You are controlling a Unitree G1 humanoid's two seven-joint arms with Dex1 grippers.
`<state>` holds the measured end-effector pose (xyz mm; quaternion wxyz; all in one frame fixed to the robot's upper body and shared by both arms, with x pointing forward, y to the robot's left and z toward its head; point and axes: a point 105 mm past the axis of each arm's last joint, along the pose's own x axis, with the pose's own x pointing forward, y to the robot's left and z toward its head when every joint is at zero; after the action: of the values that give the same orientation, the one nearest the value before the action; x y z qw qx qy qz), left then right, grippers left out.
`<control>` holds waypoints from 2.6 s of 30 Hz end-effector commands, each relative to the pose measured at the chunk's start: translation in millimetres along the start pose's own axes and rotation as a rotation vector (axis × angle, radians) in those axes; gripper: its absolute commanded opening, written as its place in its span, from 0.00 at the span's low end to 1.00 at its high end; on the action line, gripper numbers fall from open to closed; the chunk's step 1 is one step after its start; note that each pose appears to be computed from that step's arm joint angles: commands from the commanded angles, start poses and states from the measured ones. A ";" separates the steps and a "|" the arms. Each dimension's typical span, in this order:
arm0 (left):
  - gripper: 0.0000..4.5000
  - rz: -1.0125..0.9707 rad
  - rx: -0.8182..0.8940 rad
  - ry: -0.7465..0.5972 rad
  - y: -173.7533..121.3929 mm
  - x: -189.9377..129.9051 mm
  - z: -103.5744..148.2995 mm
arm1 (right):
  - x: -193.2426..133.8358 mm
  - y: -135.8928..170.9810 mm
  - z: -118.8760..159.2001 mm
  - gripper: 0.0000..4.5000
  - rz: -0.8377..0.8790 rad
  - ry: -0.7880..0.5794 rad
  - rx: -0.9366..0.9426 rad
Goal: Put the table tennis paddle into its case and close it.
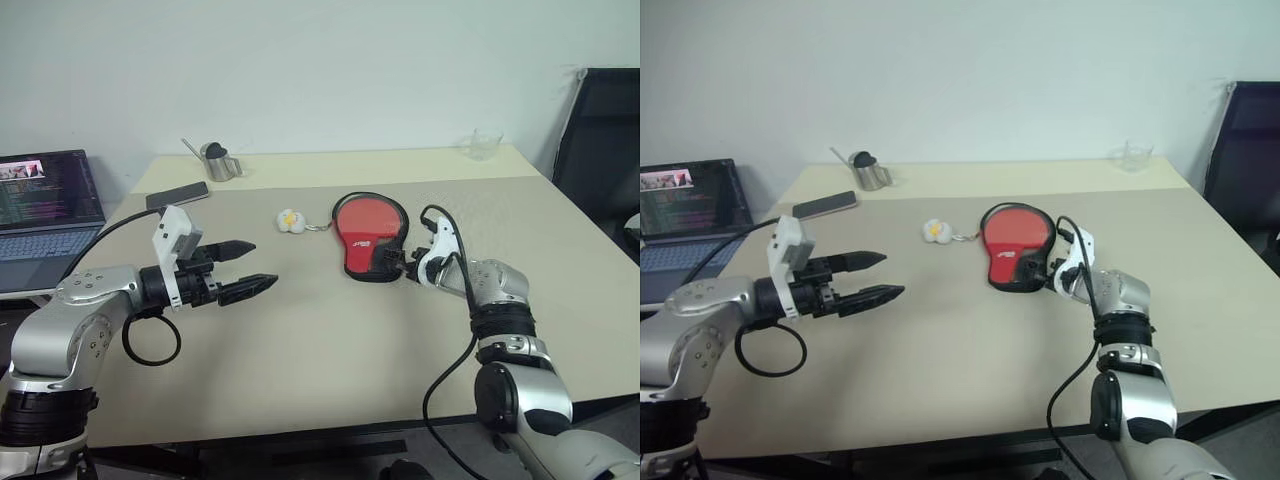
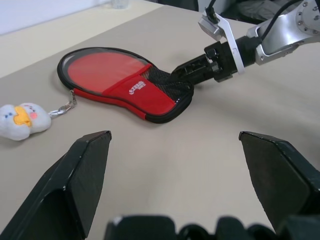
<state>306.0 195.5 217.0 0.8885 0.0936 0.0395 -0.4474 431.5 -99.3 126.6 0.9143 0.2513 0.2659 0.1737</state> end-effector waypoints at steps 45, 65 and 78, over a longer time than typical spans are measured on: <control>1.00 -0.052 0.101 0.003 10.2 17.5 12.4 | -98.9 5.1 -101.3 0.01 0.289 0.525 -0.349; 1.00 -0.078 0.106 0.005 10.8 23.8 13.1 | -136.6 5.6 -137.1 0.01 0.435 0.648 -0.452; 1.00 -0.067 0.100 0.010 10.8 21.8 10.1 | -139.7 5.7 -139.7 0.01 0.447 0.672 -0.467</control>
<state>329.3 180.9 213.6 0.8653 0.1280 0.0472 -0.4824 252.7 -115.6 85.3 0.7762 0.0185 0.4289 0.4617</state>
